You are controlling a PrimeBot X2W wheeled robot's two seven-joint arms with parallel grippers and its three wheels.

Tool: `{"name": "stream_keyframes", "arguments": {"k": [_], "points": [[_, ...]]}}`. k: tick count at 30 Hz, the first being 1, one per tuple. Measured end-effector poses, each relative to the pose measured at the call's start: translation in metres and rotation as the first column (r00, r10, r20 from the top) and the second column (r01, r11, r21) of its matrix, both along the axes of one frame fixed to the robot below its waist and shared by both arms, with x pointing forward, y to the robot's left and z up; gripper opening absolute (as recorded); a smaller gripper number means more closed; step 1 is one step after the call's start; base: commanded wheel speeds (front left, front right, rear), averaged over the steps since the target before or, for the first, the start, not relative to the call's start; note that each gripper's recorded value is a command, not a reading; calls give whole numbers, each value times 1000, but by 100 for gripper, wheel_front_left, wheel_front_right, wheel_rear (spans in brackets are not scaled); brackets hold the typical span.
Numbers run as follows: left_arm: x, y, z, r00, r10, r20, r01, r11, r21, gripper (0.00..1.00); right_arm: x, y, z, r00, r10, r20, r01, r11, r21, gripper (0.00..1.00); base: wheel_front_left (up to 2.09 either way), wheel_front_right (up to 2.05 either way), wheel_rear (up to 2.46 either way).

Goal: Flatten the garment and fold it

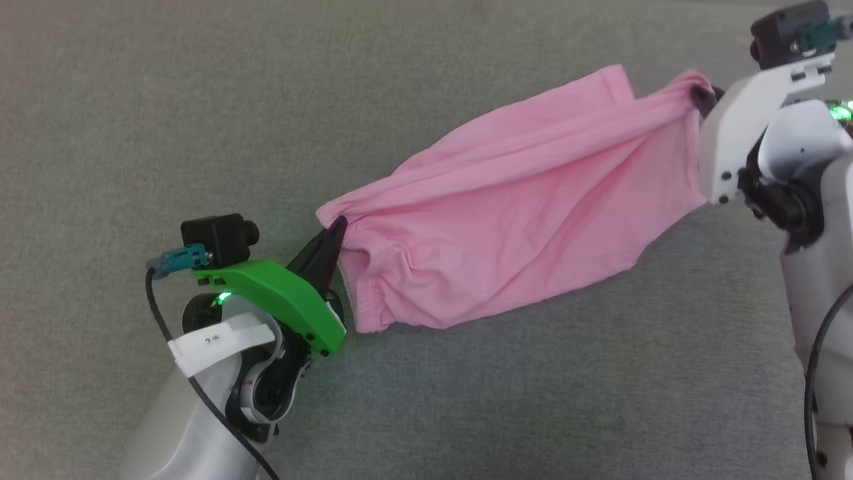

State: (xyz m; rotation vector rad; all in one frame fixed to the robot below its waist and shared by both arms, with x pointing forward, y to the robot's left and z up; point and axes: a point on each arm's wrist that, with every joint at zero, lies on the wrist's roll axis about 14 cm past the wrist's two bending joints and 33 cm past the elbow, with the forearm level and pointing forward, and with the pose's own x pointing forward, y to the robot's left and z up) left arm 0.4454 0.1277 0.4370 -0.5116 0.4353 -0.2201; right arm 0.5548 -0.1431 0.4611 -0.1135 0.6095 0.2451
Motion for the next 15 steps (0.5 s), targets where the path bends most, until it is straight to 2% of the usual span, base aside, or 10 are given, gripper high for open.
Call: {"name": "stream_keyframes", "arguments": {"k": [7, 13, 14, 15], "points": [[-1, 7, -27, 997, 12, -76, -9, 1000, 29, 0, 28, 22, -39, 995, 53, -85, -56, 998, -33, 0, 0, 0, 0], [-5, 11, -37, 994, 29, -106, -25, 999, 30, 0, 29, 33, -77, 971, 78, -224, -98, 992, -79, 0, 0, 0, 0], [-6, 12, -37, 993, 31, -110, -27, 999, 30, 18, 28, 34, -82, 965, 79, -248, -103, 991, -84, 0, 0, 0, 0], [-6, 12, -38, 993, 29, -113, -26, 999, 27, 67, 28, 35, -85, 962, 79, -260, -104, 991, -83, 0, 0, 0, 0]]}}
